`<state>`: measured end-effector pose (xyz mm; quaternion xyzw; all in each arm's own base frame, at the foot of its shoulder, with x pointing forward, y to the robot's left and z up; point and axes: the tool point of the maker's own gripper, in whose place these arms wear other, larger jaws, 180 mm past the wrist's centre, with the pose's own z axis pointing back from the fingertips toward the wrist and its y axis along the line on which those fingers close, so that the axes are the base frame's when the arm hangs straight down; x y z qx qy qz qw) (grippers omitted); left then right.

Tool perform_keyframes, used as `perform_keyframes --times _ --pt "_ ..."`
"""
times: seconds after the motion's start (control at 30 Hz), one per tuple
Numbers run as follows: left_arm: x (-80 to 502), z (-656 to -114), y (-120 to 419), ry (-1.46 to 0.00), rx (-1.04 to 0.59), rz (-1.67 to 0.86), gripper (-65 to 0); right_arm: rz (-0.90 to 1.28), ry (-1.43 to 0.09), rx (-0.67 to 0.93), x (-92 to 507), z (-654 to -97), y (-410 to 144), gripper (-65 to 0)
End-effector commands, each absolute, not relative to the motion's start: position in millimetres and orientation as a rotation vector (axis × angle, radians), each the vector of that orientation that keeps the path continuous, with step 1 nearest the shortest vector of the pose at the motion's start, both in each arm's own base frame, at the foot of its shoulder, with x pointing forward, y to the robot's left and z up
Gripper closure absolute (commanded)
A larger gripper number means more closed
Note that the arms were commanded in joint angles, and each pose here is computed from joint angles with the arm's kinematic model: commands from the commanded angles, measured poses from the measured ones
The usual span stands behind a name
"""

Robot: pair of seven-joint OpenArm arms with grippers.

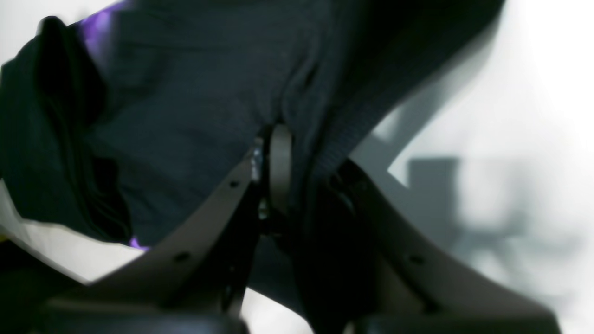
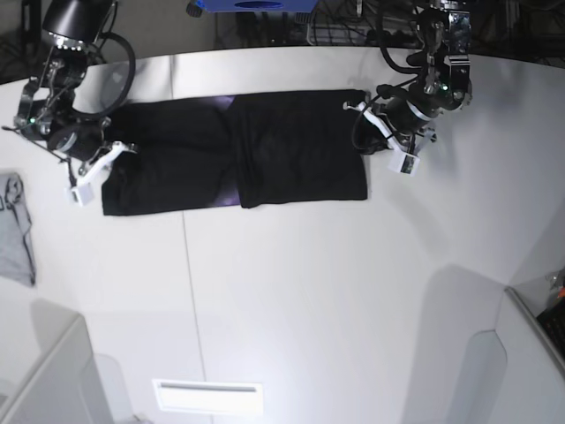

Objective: Fold the T-shirt properly
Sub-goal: 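Move both grippers to the ends of the half-folded bundle, then grasp the bundle end with the right gripper and fold it toward the left gripper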

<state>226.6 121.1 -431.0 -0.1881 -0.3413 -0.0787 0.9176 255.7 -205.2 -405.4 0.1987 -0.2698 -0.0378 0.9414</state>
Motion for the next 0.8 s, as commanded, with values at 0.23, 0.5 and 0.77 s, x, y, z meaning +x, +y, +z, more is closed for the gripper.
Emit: perform_keyframes --times 0.23,0.5,0.77 --pt "233 -434 103 -0.672 -0.367 -0.153 0.0 0.090 -0.634 0.336 260 -377 -159 0.0" --pt "234 -433 100 -0.675 -0.372 -0.160 0.0 0.178 -0.682 0.294 260 -358 -137 0.0" --pt "234 -433 99 -0.675 -0.373 -0.161 0.0 0.191 -0.688 0.343 257 -346 -102 0.0"
